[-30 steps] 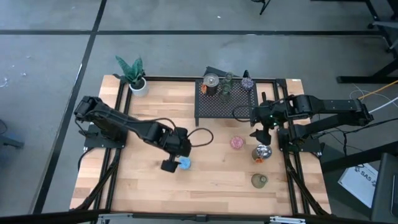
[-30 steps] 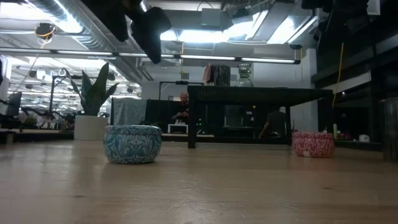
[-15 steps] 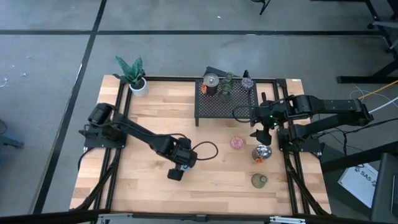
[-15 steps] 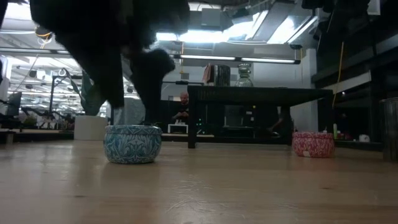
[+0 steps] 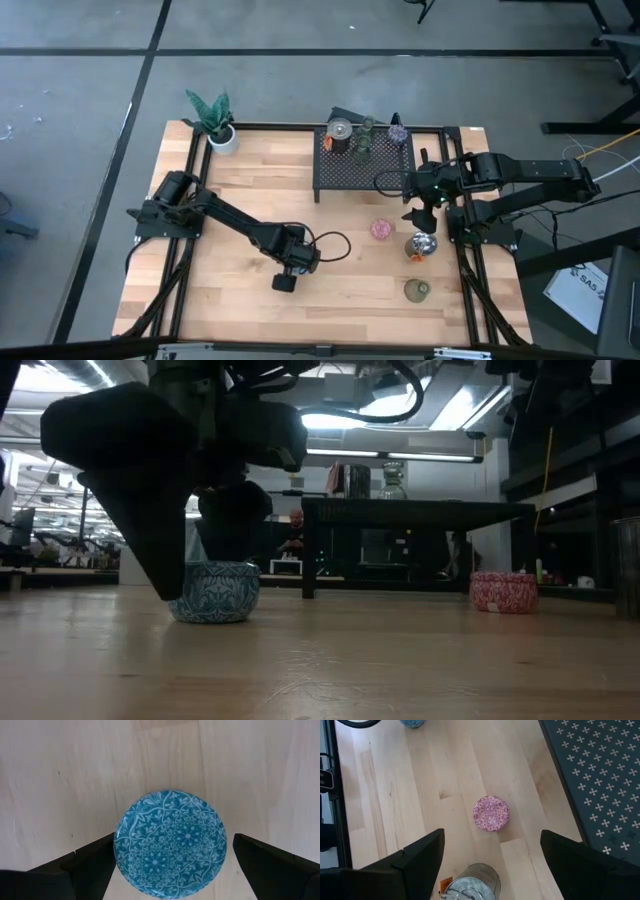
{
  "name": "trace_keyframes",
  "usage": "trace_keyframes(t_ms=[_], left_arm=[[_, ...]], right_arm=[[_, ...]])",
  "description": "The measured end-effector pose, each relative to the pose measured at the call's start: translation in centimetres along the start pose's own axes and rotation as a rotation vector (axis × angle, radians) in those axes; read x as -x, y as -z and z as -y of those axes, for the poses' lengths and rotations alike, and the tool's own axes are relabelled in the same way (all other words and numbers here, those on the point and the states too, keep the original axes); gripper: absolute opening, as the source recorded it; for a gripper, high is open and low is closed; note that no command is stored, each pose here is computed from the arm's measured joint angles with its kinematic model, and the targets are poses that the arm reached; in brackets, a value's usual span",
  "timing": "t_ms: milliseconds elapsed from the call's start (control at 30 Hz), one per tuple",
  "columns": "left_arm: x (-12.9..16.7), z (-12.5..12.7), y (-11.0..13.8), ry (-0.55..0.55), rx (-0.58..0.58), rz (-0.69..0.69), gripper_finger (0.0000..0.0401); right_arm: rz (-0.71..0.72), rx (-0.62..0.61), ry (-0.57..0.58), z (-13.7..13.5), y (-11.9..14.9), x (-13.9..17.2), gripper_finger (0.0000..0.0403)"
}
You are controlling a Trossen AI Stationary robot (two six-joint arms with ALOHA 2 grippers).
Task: Pick & Place candle stick holders
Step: Put the blue scented candle on the shelf align with the red scented candle
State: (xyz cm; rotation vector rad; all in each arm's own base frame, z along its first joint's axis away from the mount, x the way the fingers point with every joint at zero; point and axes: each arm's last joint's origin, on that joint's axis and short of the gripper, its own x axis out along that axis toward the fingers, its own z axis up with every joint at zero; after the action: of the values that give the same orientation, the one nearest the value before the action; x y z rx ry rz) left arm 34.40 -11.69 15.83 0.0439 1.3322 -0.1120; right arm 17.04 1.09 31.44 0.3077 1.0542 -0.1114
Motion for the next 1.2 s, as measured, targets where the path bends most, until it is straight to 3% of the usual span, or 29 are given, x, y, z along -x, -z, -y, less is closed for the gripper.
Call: trace_keyframes(t_ms=[233, 867, 1200], left_arm=[[0.71, -0.07, -0.52, -0.009, 0.006, 0.0, 0.0373], [0.84, -0.48, -0.66, 0.015, 0.018, -0.009, 0.0297], [0.91, -0.72, -0.73, 0.059, 0.063, -0.021, 0.0296]], right_arm=[[0.0, 0.0, 0.0, 0.0, 0.0, 0.0, 0.0332], [0.0, 0.0, -0.002, -0.01, 0.0, 0.0, 0.0332], [0.0, 0.0, -0.002, -0.01, -0.01, 0.0, 0.0332]])
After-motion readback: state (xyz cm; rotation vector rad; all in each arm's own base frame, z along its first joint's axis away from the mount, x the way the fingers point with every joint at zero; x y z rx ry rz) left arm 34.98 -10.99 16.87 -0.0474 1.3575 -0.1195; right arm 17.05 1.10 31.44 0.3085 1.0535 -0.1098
